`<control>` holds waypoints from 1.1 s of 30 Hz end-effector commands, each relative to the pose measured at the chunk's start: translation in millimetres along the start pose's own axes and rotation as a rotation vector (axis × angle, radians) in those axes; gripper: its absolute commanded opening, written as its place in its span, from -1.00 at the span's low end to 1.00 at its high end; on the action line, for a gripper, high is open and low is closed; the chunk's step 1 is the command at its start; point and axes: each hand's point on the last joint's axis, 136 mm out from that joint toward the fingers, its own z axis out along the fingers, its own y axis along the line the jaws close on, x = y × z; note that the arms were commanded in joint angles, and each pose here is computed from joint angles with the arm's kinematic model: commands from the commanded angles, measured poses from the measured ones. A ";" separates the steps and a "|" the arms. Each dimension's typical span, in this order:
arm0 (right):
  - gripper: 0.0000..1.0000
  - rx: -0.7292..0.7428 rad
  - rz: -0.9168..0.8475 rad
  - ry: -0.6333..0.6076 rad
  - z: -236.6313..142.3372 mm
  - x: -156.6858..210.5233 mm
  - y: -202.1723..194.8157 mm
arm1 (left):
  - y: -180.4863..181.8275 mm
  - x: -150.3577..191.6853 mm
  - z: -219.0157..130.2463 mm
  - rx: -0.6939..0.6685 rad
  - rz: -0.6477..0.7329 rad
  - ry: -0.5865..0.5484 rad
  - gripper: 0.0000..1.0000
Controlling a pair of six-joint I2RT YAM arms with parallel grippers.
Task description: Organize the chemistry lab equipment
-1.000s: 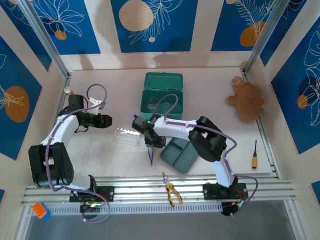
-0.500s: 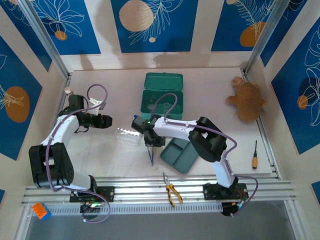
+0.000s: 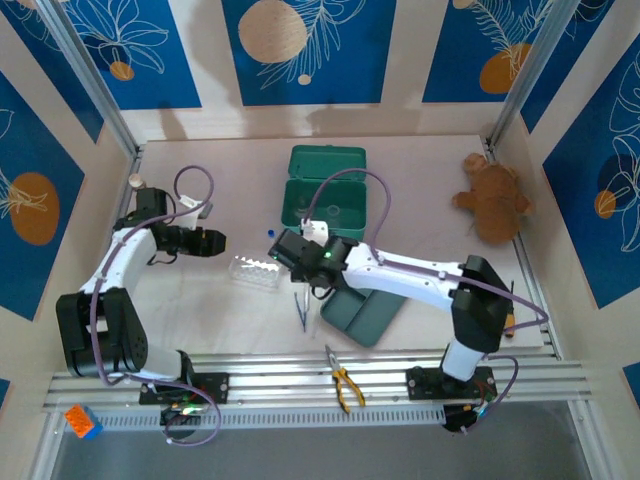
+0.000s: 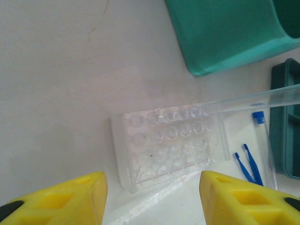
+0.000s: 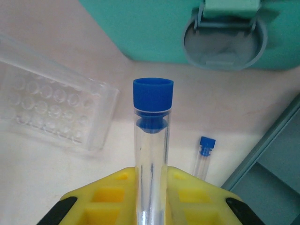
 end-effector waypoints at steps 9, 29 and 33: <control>-0.64 -0.386 -0.212 -0.151 -17.0 -13.3 45.2 | -43.6 -21.9 -35.7 0.148 0.030 -0.016 0.08; -0.61 -0.838 -0.451 -0.076 -60.3 -3.3 144.2 | -91.9 -22.5 -71.3 0.273 0.041 -0.024 -0.01; -0.61 -0.827 -0.464 -0.060 -54.6 -1.0 148.6 | -95.3 -24.6 -76.1 0.272 0.041 -0.030 -0.02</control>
